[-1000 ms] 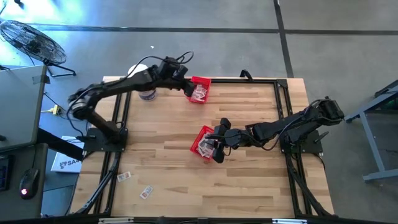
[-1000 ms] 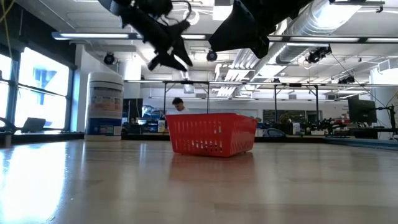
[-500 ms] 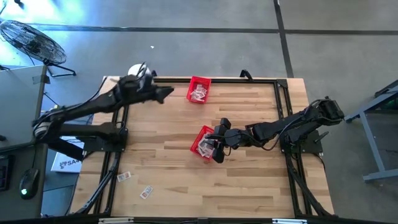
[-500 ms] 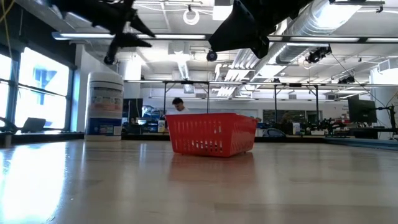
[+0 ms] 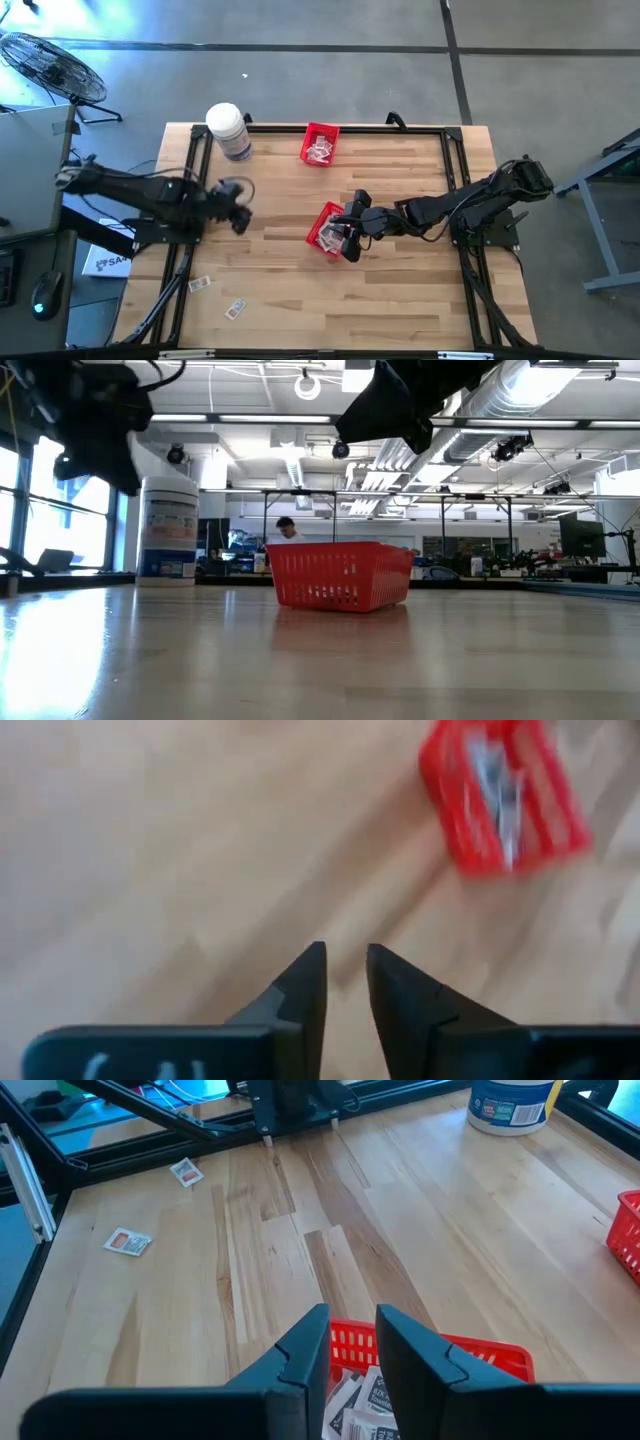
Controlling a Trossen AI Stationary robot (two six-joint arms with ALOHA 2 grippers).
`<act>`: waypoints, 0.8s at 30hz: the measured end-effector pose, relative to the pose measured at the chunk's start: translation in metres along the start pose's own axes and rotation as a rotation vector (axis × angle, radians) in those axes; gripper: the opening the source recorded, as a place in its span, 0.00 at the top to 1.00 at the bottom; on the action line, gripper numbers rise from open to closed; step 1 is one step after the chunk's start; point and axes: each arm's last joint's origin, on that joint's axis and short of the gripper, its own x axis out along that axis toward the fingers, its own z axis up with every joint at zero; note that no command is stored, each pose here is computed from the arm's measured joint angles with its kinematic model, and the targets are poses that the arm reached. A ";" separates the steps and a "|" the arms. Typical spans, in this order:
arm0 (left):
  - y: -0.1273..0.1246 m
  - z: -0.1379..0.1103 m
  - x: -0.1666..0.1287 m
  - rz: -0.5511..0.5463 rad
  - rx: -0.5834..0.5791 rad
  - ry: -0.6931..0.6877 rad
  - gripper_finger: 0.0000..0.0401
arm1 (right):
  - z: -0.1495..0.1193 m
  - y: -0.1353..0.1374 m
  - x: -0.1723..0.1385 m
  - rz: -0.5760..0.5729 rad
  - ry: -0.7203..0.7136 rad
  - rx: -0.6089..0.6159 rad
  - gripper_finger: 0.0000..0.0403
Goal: Pick & Place First Aid Supplies
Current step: Put the white ointment pack into the top red bin
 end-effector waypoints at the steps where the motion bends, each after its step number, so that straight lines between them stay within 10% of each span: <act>1: -0.002 -0.007 0.000 0.003 0.000 0.039 0.83 | 0.000 0.000 0.000 0.000 0.000 0.000 0.81; 13: -0.060 -0.092 0.002 -0.205 0.177 0.352 0.99 | 0.001 0.000 0.000 0.002 -0.006 0.003 0.81; 24: -0.106 -0.154 -0.005 -0.179 0.282 0.386 1.00 | 0.001 0.000 0.000 0.003 -0.008 0.003 0.81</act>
